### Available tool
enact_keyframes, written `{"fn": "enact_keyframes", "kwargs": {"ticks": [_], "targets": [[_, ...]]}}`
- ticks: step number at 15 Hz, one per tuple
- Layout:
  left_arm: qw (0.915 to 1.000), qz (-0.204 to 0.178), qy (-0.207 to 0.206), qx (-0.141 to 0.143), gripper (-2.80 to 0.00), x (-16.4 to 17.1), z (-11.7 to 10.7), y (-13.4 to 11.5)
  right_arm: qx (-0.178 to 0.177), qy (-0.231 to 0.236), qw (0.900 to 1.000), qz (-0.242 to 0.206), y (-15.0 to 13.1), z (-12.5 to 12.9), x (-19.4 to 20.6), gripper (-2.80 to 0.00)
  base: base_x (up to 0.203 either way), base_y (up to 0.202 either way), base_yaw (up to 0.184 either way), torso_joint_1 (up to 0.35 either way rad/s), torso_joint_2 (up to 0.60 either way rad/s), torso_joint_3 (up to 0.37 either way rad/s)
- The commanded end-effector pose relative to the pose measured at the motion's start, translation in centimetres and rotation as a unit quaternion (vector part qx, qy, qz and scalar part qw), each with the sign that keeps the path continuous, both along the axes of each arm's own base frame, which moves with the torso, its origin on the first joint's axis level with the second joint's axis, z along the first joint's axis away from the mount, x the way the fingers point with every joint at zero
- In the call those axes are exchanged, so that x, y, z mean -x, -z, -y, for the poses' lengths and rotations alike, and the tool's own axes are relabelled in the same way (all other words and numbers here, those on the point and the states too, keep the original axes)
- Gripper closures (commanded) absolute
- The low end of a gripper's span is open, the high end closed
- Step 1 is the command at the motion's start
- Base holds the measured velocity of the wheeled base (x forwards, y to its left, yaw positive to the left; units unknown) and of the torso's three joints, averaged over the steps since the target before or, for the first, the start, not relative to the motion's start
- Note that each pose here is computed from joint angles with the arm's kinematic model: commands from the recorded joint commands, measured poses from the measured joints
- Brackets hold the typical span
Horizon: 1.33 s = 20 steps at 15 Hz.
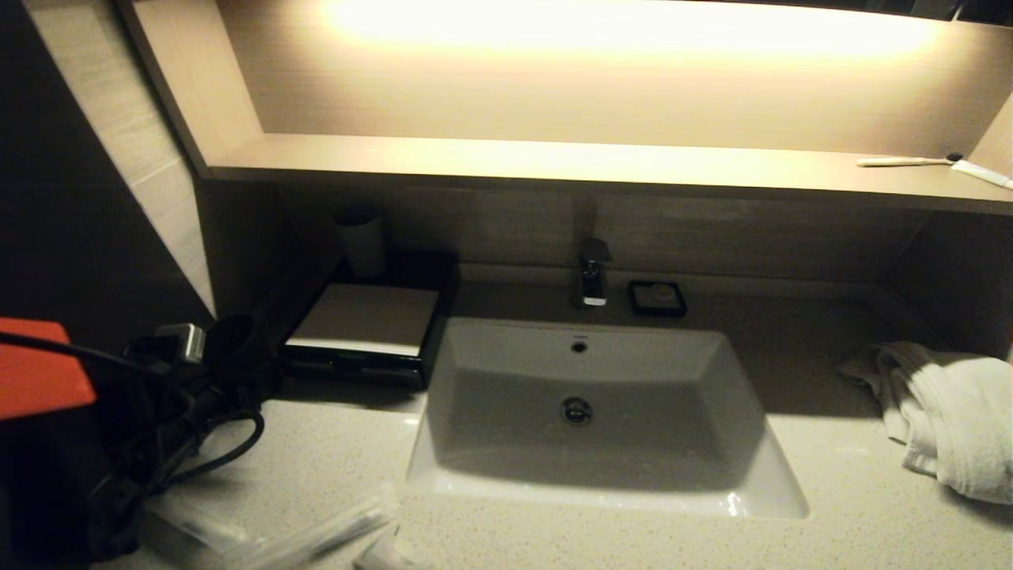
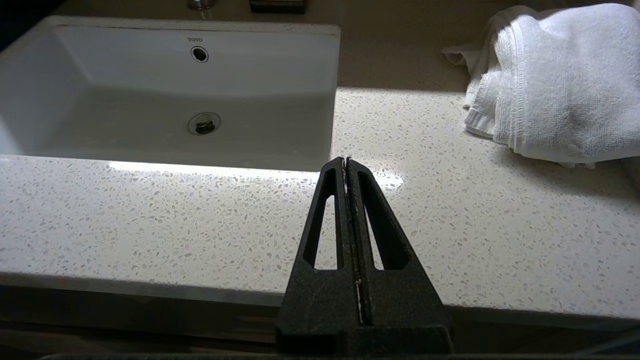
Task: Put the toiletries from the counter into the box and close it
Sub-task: Pick up the cup
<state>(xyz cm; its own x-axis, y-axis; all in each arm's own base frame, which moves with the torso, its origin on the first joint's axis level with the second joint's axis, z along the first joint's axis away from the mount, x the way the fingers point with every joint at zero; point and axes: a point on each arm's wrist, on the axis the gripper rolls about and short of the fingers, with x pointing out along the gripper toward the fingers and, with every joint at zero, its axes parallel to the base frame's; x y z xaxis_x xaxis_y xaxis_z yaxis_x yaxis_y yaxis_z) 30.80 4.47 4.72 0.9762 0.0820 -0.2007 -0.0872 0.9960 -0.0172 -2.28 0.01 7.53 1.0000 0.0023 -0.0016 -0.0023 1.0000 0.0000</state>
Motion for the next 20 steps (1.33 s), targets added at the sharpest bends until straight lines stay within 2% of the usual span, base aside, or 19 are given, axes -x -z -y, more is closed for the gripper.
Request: {"fn": "enact_keyframes", "kwargs": {"ticks": [1,7,12,20], "targets": [[0.9999,0.012,-0.004,-0.001,0.0,0.2,-0.2,-0.6,0.0,0.0,1.0,0.0,0.0,0.0,0.0,0.0,0.0,0.0,0.0,0.0,0.0,0.0],[0.999,0.044,-0.005,-0.006,0.0,2.1,0.0,-3.4,0.0,0.0,1.0,0.0,0.0,0.0,0.0,0.0,0.0,0.0,0.0,0.0,0.0,0.0],[0.9991,0.041,-0.004,-0.005,0.0,3.1,0.2,-3.7,0.0,0.0,1.0,0.0,0.0,0.0,0.0,0.0,0.0,0.0,0.0,0.0,0.0,0.0],[0.9983,0.058,-0.001,-0.007,0.0,3.8,0.4,-4.8,0.0,0.0,1.0,0.0,0.0,0.0,0.0,0.0,0.0,0.0,0.0,0.0,0.0,0.0]]}}
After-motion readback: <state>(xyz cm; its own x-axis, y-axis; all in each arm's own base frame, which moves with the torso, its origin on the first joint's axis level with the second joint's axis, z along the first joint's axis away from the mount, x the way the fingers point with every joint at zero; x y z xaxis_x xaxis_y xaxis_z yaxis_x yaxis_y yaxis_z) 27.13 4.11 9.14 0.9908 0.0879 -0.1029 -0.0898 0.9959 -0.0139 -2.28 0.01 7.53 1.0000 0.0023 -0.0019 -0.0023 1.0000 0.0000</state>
